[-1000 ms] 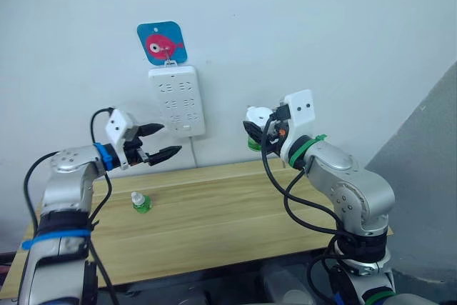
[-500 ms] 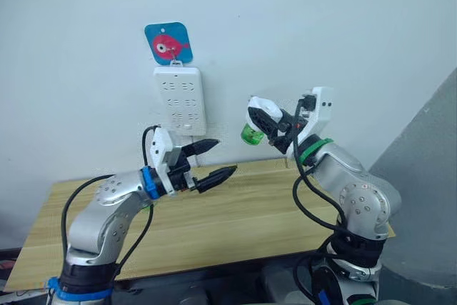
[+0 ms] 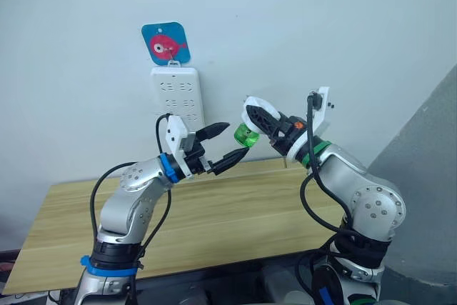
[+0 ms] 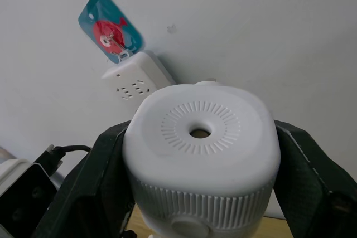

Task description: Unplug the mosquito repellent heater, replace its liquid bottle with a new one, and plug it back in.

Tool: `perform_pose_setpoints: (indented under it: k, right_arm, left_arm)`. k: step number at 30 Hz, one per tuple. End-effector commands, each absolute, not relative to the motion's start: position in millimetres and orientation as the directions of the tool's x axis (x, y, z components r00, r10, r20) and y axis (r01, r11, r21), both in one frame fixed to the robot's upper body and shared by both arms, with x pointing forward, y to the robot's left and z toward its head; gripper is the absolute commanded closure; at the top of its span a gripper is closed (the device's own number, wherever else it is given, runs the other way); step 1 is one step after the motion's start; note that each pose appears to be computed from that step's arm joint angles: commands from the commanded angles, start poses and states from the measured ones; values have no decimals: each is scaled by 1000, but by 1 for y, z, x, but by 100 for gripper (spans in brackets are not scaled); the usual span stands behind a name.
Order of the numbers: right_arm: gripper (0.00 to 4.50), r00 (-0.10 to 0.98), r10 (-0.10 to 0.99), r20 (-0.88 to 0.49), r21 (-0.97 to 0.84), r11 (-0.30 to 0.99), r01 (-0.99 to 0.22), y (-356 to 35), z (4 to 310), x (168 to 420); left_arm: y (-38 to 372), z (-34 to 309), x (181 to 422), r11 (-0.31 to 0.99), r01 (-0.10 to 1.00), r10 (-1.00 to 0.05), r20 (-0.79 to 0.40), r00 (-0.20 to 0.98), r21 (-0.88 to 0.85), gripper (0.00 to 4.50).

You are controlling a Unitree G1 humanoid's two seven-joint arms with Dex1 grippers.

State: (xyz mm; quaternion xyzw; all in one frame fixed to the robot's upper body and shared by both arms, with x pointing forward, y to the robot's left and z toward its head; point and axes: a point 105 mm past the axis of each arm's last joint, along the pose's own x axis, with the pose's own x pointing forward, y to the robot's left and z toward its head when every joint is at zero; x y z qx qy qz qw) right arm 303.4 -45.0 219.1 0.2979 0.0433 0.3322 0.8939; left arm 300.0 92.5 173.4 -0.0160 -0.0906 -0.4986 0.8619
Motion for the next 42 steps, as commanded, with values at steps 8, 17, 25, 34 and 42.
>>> perform_pose_setpoints:
  k: [8, 17, 25, 34, 42]
  right_arm:
    - [141, 766, 602, 224, 698, 450, -557, -35, 239, 298]
    - [141, 762, 607, 225, 737, 405, -541, -33, 241, 297]
    - [141, 762, 610, 217, 738, 408, -537, -32, 239, 295]
    - [141, 764, 609, 214, 740, 409, -534, -32, 239, 296]
    - [141, 757, 619, 209, 744, 402, -534, -31, 237, 295]
  left_arm:
    - [82, 188, 298, 514, 854, -837, 263, 479, 80, 0]
    - [75, 195, 303, 514, 853, -832, 294, 470, 93, 0]
    - [76, 198, 304, 508, 858, -831, 305, 465, 77, 0]
    - [79, 198, 305, 515, 855, -826, 307, 474, 65, 221]
    - [82, 194, 306, 515, 854, -830, 288, 477, 70, 221]
